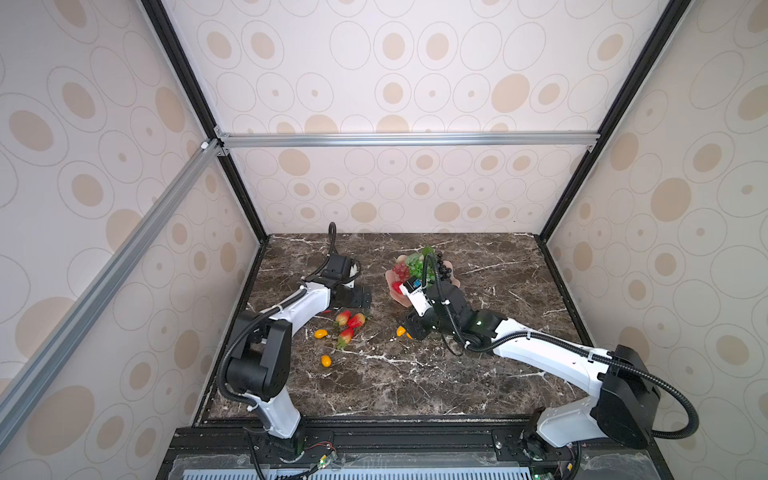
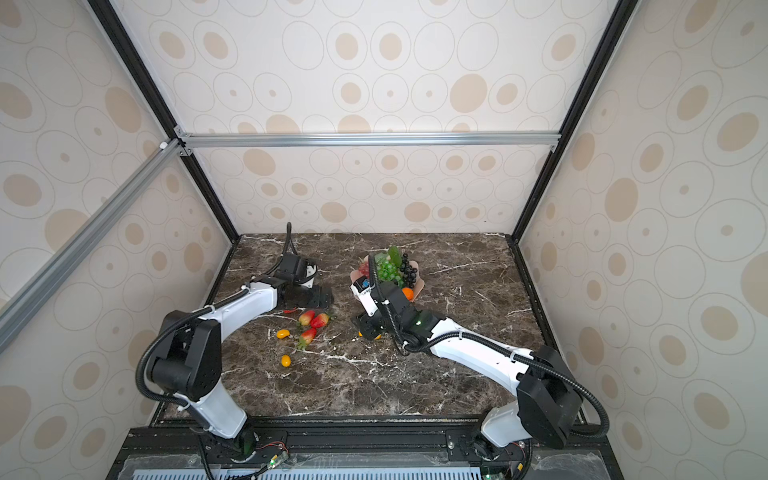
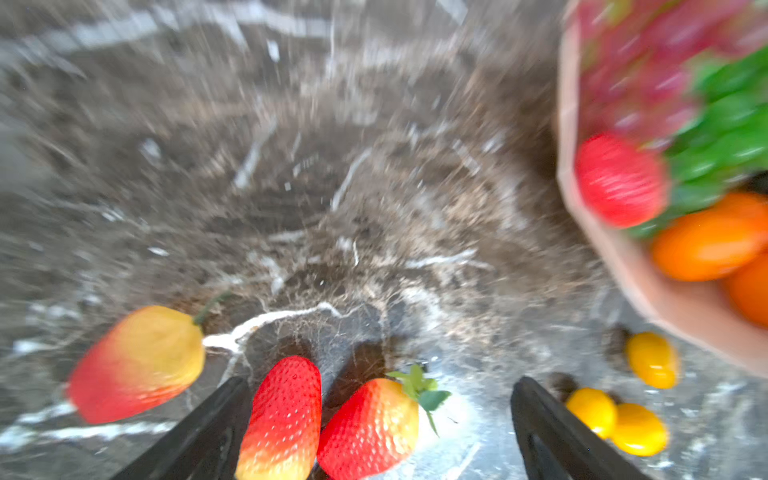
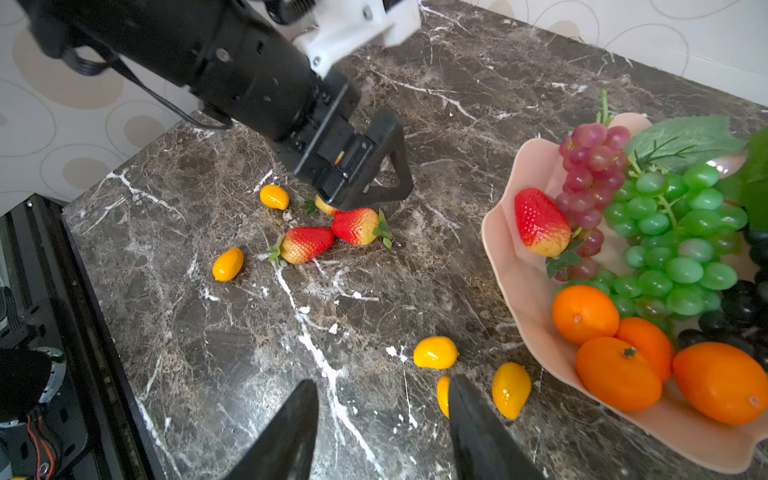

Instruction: Place and organize the fake fruits in the fruit bowl

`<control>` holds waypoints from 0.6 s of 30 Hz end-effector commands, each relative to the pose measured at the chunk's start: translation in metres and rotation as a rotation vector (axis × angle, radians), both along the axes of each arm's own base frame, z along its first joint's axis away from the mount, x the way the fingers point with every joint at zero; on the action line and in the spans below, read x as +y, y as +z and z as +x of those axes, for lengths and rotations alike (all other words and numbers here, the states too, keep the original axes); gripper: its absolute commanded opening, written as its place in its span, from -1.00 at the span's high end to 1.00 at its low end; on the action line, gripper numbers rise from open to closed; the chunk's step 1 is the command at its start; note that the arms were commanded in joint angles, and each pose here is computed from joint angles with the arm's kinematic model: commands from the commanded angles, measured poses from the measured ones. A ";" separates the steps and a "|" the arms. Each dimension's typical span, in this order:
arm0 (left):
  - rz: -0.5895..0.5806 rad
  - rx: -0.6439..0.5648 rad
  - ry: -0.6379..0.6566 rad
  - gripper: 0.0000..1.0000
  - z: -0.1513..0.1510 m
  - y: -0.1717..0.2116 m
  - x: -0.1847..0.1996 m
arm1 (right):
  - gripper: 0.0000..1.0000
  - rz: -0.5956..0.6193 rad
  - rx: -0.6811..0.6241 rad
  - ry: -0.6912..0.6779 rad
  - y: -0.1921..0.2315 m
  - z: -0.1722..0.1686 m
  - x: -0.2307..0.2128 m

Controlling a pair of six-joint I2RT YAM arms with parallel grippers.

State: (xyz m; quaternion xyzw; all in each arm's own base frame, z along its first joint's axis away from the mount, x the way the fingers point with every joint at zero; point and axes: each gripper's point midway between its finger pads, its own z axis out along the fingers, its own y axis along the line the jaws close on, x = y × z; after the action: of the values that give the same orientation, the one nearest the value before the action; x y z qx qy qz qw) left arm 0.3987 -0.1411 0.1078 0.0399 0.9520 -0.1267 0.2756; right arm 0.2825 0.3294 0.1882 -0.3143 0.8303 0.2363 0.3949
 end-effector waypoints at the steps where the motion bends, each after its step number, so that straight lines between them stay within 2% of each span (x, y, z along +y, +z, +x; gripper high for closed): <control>1: -0.027 -0.121 0.054 -0.97 0.002 0.032 0.006 | -0.07 0.031 -0.019 0.004 0.002 0.011 0.015; 5: -0.046 -0.194 0.125 -0.97 -0.011 0.049 0.023 | -0.09 0.028 -0.018 0.043 -0.004 0.024 0.037; 13: -0.101 -0.227 0.318 -0.97 -0.034 0.050 0.078 | -0.12 -0.012 0.026 0.184 -0.028 0.045 0.090; 18: -0.171 -0.242 0.370 -0.97 -0.041 0.053 0.096 | -0.10 -0.049 0.063 0.242 -0.051 0.062 0.120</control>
State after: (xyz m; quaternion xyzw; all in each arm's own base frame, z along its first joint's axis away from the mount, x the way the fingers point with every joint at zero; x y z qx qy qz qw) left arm 0.3539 -0.0478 0.1461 -0.1247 0.9059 -0.1225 0.3857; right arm 0.3456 0.4387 0.1509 -0.3845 0.8087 0.2685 0.3550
